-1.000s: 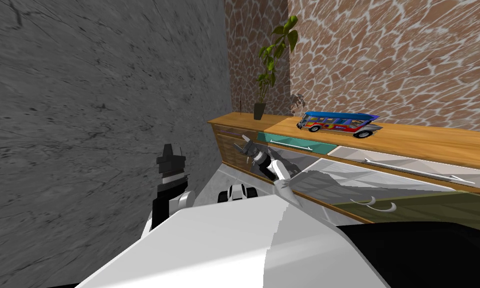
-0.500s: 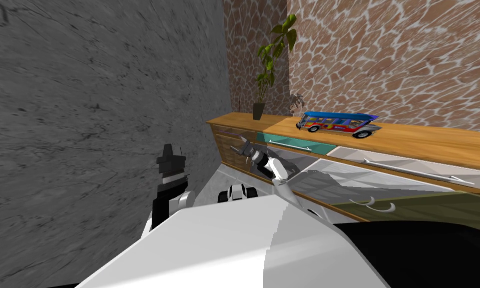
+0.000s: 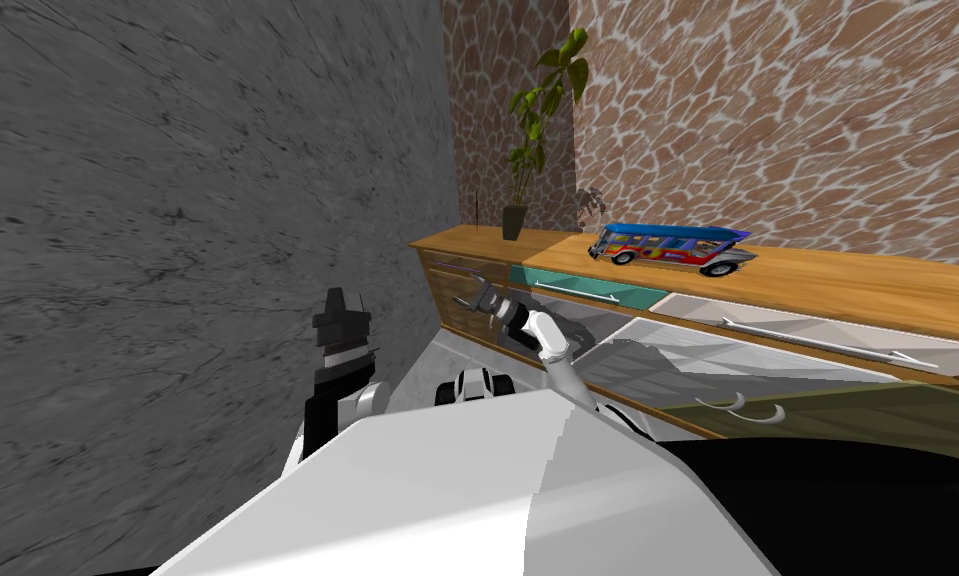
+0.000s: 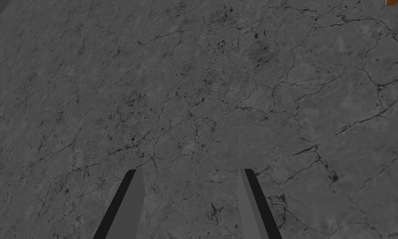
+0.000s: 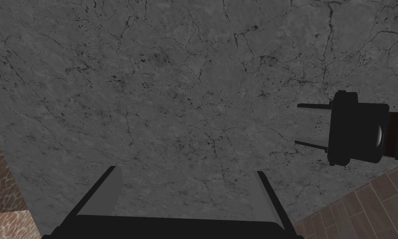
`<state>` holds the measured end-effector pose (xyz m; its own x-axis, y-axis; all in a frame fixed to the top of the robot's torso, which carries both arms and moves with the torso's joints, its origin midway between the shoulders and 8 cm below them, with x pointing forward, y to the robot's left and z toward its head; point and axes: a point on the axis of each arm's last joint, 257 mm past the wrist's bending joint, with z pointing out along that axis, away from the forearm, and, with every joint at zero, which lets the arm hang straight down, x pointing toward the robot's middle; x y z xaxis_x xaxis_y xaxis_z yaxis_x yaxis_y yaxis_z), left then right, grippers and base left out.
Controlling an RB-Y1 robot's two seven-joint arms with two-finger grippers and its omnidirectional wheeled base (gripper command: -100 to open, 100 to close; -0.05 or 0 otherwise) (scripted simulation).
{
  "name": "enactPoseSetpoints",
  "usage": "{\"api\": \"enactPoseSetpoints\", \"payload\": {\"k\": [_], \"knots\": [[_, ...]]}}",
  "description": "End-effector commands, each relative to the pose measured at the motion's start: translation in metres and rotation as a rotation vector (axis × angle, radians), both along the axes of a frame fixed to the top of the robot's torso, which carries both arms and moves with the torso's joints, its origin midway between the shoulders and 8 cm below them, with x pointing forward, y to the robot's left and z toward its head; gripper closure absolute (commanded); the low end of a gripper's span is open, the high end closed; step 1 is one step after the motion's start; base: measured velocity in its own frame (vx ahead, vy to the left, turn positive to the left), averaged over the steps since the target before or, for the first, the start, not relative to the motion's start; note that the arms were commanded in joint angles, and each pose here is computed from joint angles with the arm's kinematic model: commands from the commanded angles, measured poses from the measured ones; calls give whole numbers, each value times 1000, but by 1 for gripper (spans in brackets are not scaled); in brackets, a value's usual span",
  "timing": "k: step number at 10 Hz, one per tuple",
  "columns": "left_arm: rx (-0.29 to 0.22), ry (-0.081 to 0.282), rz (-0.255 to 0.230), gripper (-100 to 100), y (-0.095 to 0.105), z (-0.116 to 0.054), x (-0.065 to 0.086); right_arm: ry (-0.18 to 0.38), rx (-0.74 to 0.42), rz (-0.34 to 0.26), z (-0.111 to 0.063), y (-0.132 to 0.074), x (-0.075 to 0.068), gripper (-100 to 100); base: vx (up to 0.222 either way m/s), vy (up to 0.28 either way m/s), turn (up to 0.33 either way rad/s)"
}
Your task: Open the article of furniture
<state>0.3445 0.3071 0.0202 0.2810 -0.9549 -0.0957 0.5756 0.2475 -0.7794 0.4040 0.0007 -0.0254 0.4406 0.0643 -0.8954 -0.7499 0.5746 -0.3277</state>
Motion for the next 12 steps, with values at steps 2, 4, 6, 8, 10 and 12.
{"api": "enactPoseSetpoints", "payload": {"k": [2, 4, 6, 8, 10, 12], "knots": [[0, 0, 0, 0, 0, 0, 0, -46, -111, -8, -13, 14, 9, -100, 12, -22, -21], [0, 0, 0, 0, 0, 0, 0, -72, -170, 5, -19, 27, 13, -100, 10, -18, -16], [0, 0, 0, 0, 0, 0, 0, -86, -207, -15, -25, 26, 17, -100, 11, -18, -5], [0, 0, 0, 0, 0, 0, 0, -119, -280, -10, -33, 37, 22, -100, 14, -22, -24], [0, 0, 0, 0, 0, 0, 0, -145, -335, 5, -38, 48, 26, -100, 9, -17, -19], [0, 0, 0, 0, 0, 0, 0, -158, -369, -14, -43, 47, 30, -100, 10, -16, -5]]}}
